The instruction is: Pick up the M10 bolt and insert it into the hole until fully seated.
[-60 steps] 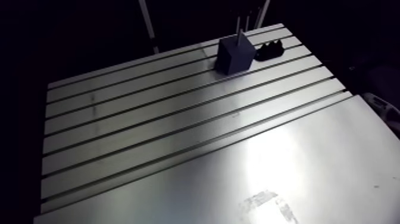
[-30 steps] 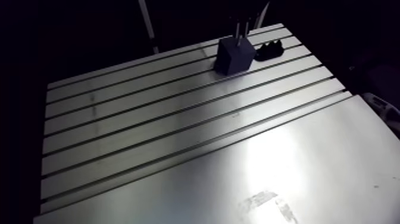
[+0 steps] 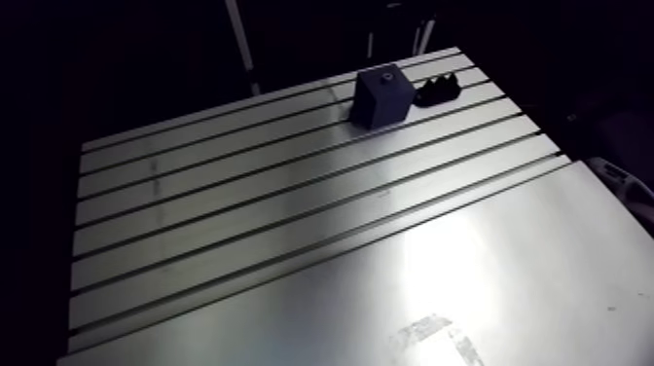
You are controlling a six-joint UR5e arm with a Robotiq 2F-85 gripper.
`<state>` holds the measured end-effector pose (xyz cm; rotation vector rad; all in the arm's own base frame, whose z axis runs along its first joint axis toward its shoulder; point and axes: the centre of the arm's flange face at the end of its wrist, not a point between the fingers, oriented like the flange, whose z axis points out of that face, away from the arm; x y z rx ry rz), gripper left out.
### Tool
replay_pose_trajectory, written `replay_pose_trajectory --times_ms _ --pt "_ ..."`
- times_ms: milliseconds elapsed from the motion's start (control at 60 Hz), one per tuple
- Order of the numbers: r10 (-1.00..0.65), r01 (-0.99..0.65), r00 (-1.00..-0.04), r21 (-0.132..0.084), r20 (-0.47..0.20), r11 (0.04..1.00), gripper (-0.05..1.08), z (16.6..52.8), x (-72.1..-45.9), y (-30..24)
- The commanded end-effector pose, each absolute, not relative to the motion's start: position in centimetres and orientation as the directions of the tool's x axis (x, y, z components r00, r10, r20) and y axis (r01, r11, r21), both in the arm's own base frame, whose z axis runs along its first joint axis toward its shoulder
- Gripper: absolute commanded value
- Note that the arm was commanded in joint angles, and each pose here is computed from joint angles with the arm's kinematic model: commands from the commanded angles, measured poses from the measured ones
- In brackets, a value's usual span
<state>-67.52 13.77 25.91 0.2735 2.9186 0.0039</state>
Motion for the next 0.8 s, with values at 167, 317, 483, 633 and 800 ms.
replay_pose_trajectory --times_ms 167,317,483,633,800 --pt "0.177 0.173 -0.972 0.038 -0.157 0.984 0.00 30.9 -66.5 12.8" --pt "0.175 0.171 -0.975 0.042 -0.137 0.984 0.00 35.1 -64.5 11.8" --pt "0.120 0.115 -0.986 0.046 -0.113 0.992 0.00 39.0 -62.8 7.3" --pt "0.058 0.054 -0.993 0.042 -0.104 0.998 0.00 40.7 -60.5 2.1" --pt "0.006 0.004 -0.997 0.028 -0.072 1.000 0.00 42.6 -59.0 -2.0"
